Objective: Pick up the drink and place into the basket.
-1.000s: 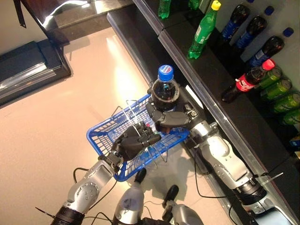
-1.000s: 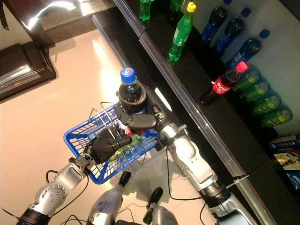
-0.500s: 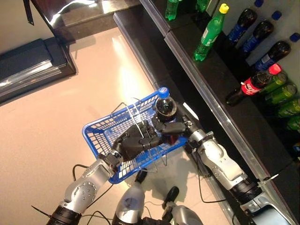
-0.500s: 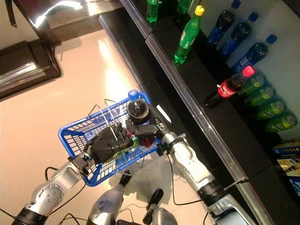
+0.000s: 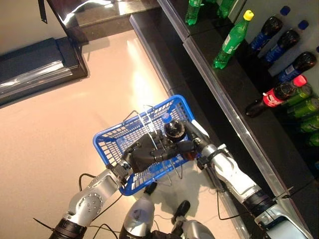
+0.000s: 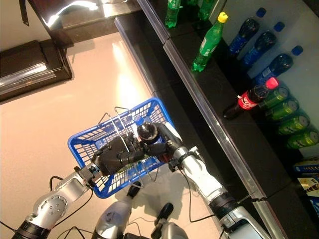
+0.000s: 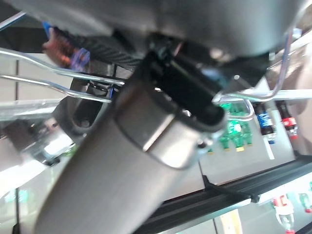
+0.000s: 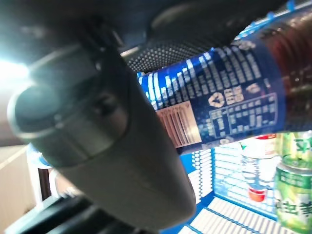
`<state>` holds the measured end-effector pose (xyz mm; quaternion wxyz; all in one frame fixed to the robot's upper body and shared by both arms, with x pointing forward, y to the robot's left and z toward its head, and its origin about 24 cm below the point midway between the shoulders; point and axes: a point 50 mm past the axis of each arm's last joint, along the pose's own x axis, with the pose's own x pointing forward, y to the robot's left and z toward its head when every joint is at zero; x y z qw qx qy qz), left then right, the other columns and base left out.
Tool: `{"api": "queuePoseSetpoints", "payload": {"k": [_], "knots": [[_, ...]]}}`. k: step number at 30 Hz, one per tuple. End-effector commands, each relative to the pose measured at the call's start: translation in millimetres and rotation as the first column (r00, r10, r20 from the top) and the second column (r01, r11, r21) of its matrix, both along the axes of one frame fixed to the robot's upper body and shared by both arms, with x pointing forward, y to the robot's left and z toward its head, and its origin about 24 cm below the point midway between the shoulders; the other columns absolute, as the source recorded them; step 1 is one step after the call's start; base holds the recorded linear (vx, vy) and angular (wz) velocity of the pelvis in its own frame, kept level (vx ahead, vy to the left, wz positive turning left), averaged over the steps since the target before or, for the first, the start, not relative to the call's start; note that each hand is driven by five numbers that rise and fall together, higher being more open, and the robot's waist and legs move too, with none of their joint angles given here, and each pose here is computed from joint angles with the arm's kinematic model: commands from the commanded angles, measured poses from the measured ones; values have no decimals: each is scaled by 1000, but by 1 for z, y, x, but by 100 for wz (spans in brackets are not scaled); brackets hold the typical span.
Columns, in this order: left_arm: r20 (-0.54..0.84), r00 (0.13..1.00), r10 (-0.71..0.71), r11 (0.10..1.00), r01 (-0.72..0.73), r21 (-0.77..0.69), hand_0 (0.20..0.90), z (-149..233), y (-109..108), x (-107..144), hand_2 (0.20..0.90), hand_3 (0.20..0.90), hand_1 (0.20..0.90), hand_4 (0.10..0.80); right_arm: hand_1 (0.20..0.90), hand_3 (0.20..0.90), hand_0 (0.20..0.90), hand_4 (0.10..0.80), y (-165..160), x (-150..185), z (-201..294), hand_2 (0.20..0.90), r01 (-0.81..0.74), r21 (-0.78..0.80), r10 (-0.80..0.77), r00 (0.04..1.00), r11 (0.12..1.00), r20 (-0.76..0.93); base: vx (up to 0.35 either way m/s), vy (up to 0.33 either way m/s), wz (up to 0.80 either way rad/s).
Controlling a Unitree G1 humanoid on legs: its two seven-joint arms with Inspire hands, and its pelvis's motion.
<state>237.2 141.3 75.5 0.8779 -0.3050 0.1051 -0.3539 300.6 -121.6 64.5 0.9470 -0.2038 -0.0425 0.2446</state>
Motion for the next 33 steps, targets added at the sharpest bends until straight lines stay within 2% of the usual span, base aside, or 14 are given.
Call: {"api": "queuePoseSetpoints", "payload": {"k": [1, 22, 33], "knots": [[612, 743, -271, 764, 553, -333, 300, 111, -64, -36, 300, 200, 300, 100, 300, 200, 300, 100, 35, -6, 14, 300, -161, 0, 160, 979, 987, 129, 0, 0, 0], [626, 664, -408, 698, 669, -255, 300, 110, -83, -44, 300, 200, 300, 100, 300, 200, 300, 100, 48, 13, 21, 300, -166, -333, 223, 964, 928, 142, 2, -4, 3], [649, 624, -434, 681, 699, -217, 300, 114, -89, -46, 300, 200, 300, 100, 300, 200, 300, 100, 60, 18, 21, 300, -215, -433, 287, 952, 875, 108, 5, -1, 3]]}}
